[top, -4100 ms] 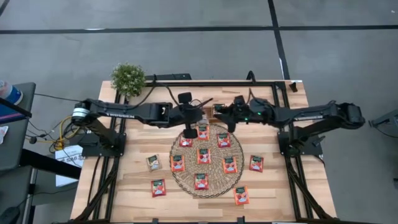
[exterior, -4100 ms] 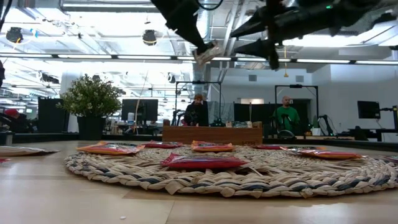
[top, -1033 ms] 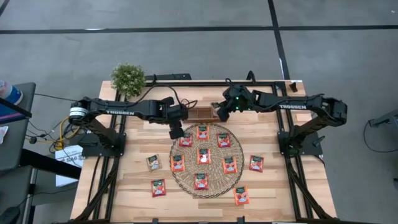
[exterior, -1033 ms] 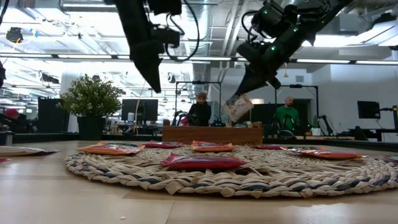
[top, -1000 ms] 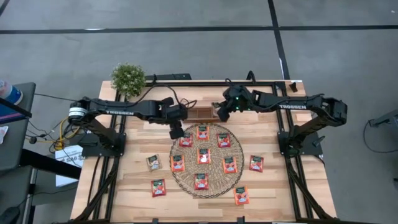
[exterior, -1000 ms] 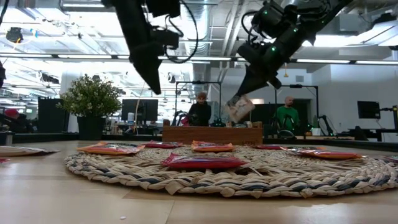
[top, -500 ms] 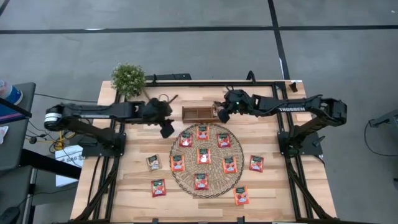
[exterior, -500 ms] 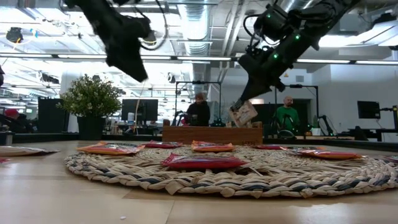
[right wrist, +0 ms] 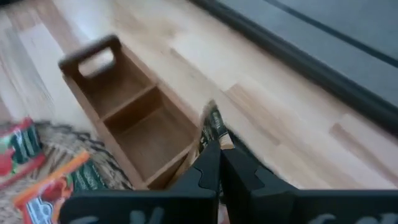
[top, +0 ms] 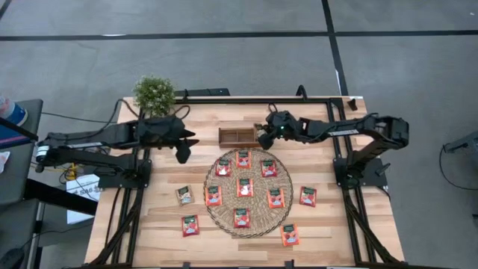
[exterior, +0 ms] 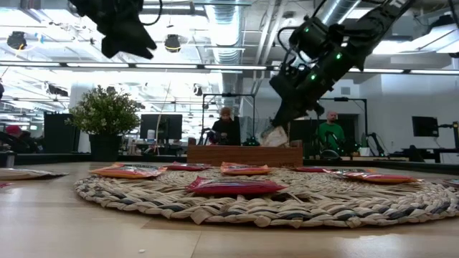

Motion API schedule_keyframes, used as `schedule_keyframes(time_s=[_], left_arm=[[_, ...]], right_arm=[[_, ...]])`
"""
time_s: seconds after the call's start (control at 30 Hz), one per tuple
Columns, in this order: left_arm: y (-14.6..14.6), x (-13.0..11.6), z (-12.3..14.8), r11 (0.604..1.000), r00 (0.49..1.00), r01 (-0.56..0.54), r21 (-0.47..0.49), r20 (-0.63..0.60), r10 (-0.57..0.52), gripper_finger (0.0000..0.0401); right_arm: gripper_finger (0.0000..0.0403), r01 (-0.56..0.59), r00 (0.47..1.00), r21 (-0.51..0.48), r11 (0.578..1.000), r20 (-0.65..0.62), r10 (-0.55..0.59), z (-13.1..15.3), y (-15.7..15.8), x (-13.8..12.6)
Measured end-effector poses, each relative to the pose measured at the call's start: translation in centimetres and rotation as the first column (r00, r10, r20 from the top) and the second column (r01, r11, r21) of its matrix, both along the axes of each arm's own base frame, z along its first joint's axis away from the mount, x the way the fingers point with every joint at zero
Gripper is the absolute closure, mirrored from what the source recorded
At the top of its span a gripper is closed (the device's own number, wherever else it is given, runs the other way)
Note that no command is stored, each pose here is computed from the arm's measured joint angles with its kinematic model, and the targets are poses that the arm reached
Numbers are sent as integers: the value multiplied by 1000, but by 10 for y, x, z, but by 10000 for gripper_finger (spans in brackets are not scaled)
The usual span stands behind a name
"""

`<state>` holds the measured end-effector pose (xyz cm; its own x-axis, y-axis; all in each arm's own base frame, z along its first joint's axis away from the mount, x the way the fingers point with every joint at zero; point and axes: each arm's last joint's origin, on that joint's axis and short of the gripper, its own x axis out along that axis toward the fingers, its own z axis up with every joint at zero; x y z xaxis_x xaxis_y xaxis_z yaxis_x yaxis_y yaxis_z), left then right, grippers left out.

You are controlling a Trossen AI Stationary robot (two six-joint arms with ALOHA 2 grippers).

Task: Pick & Place Tea
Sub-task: Put the brown tea bag into the right section of the wooden organizer

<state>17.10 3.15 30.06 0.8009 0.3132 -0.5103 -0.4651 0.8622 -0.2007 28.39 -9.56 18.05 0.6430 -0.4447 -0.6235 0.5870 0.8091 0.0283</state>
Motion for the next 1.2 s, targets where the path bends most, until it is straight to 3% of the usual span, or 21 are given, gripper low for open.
schedule_keyframes(time_s=[0.3,0.77,1.2], left_arm=[[-3,-17,9,1000,999,6,-3,51,-6,249],[-3,-16,8,1000,999,9,0,38,-9,249],[-3,-16,8,1000,999,22,15,30,-23,249]], right_arm=[[403,27,998,-37,999,-60,-29,-14,5,5],[403,-1,999,-109,994,-54,-5,-8,3,7],[403,4,998,-115,993,-61,-11,-8,3,7]])
